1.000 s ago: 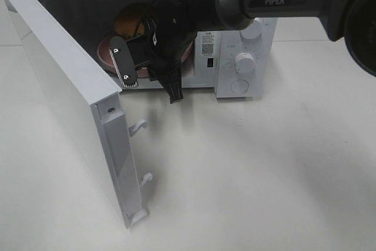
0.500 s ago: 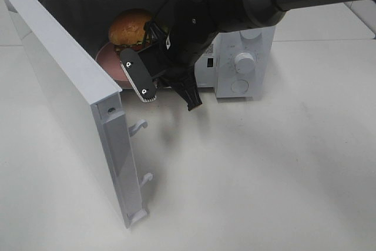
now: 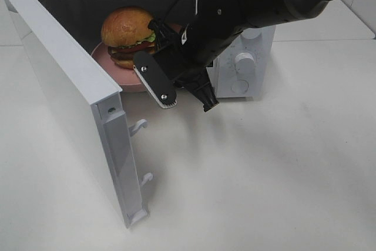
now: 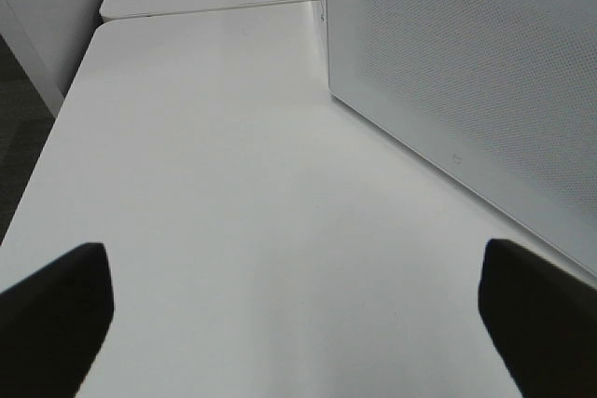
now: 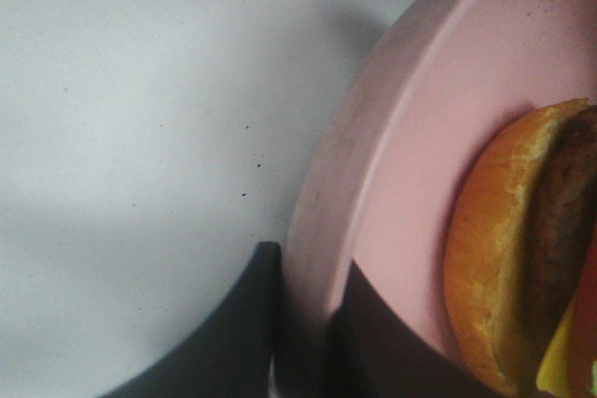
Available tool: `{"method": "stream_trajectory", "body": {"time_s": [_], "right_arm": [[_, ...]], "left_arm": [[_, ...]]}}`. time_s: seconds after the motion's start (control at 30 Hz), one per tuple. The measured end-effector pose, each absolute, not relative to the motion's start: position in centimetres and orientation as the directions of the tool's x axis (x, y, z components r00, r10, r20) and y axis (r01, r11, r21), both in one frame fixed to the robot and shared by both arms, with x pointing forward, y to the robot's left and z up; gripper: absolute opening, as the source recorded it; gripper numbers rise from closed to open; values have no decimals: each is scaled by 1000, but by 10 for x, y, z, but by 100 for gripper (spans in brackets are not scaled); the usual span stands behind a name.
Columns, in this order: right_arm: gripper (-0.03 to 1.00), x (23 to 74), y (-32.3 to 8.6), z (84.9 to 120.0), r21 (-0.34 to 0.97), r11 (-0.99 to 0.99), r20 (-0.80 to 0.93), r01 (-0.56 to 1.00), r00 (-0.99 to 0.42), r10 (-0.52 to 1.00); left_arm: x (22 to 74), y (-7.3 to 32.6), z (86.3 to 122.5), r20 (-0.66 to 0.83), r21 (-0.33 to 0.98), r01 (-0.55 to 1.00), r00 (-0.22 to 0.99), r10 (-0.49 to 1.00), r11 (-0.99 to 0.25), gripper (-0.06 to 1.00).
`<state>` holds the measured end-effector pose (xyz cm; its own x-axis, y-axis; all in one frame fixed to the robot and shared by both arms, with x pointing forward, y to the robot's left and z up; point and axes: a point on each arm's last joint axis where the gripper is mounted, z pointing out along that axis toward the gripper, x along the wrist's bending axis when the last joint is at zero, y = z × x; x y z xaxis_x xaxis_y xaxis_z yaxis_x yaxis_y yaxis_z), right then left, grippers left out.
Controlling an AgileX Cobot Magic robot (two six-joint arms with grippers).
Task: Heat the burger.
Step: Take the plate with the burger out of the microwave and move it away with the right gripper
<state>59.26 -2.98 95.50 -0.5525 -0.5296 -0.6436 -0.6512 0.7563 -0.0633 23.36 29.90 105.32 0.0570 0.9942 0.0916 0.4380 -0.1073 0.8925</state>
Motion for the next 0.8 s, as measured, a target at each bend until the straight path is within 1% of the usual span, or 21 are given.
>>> {"method": "stream_trajectory", "body": {"time_s": [0.37, 0.5, 0.8], "right_arm": [[11, 572, -44, 967, -76, 746, -666, -662, -523, -532], [11, 551, -60, 966, -78, 741, -649, -667, -530, -546], [11, 526, -79, 973, -74, 744, -639, -664, -541, -547]], "left_arm": [[234, 299, 1053, 92, 893, 438, 57, 994, -107, 99], [234, 299, 1053, 92, 893, 438, 57, 994, -107, 99], [234, 299, 1053, 92, 893, 438, 57, 994, -107, 99]]}}
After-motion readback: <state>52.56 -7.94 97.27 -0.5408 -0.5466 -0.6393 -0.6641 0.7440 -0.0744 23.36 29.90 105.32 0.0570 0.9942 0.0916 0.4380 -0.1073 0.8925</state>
